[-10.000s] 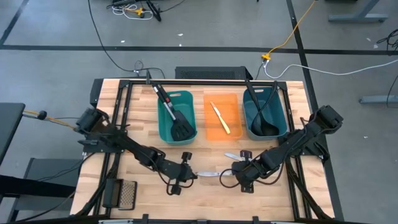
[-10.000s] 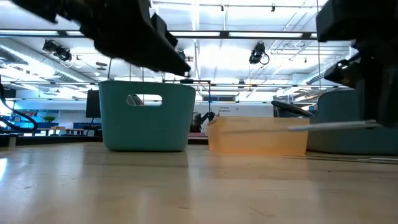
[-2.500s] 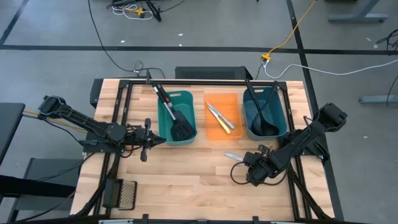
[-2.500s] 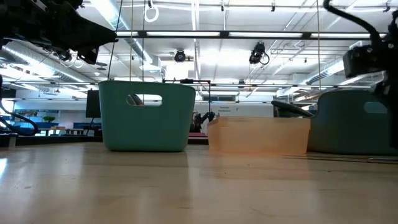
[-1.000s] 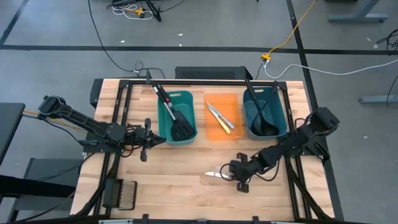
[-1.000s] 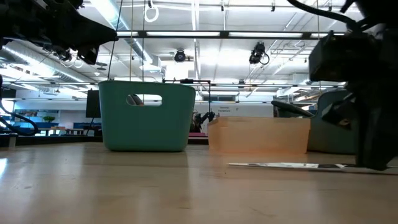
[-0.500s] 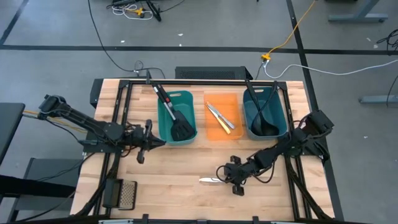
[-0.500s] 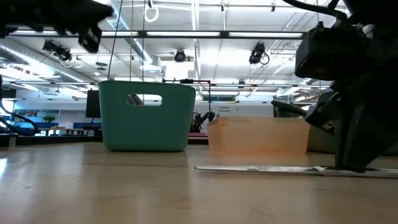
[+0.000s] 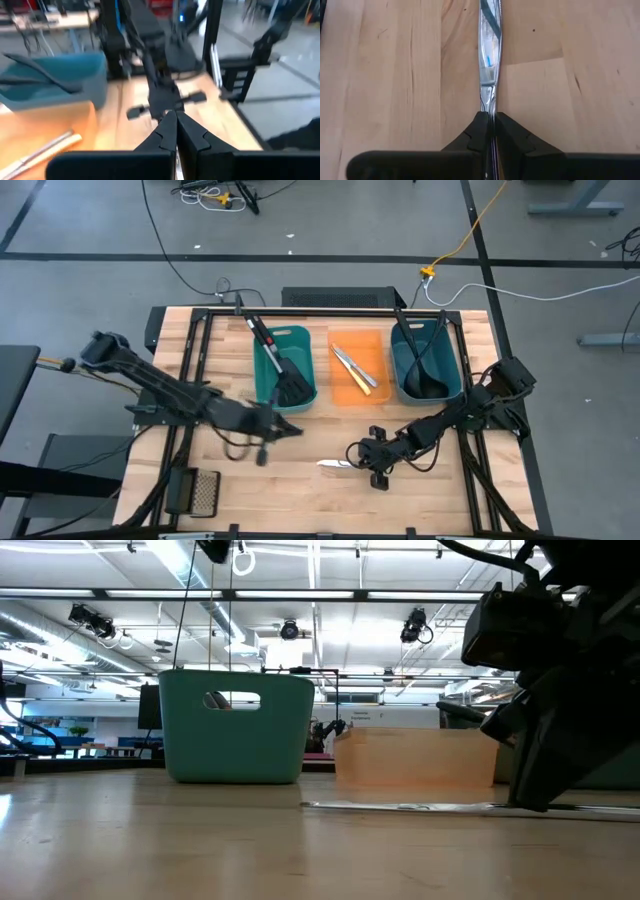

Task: Pick & Place Kitchen Items
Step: Put the silver knife into the orange bin

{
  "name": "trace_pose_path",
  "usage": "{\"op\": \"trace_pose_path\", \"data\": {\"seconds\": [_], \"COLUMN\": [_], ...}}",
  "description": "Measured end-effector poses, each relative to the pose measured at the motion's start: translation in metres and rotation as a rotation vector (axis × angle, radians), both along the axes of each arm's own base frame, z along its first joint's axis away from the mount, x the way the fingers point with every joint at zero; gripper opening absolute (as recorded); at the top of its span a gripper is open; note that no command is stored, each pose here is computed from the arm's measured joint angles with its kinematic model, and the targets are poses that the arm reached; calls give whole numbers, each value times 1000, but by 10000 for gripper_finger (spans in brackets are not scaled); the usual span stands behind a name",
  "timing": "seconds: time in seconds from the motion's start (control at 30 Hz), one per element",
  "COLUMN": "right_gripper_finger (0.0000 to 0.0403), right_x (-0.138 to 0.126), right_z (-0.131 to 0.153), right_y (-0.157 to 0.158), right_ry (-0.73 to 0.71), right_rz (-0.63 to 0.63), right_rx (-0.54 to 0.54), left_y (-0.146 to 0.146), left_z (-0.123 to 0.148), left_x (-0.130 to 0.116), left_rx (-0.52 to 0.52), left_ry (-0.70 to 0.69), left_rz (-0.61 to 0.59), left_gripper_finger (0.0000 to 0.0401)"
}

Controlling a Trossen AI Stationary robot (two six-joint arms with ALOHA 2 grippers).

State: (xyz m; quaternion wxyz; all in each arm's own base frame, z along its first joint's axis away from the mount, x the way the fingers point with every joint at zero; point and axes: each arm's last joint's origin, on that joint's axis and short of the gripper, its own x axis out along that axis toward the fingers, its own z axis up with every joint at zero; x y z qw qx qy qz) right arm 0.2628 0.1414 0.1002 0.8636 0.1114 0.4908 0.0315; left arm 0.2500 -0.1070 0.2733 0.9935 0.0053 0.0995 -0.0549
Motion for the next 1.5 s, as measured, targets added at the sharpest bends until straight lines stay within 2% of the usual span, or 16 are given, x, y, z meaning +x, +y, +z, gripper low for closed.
{"op": "trace_pose_path", "data": {"seconds": [0.13, 0.3, 0.47, 0.67, 0.83, 1.5], "right_gripper_finger": [39, 39, 39, 39, 39, 39], "right_x": [0, 0, 0, 0, 0, 0], "right_z": [0, 0, 0, 0, 0, 0], "right_y": [0, 0, 0, 0, 0, 0], "right_ry": [0, -2, -4, -6, -6, -7], "right_rz": [-3, 3, 1, -3, -5, -6], "right_rx": [0, -4, -8, -9, -7, -4], "left_y": [-16, -31, -39, -47, -50, -50], "left_z": [-25, -77, -119, -150, -163, -176], "left_x": [35, 66, 87, 103, 107, 107], "left_rx": [27, 38, 12, 0, -1, -30], "left_ry": [99, 254, 361, 434, 464, 514], "left_rz": [12, 45, 80, 76, 74, 95], "left_gripper_finger": [4, 4, 3, 3, 3, 3]}}
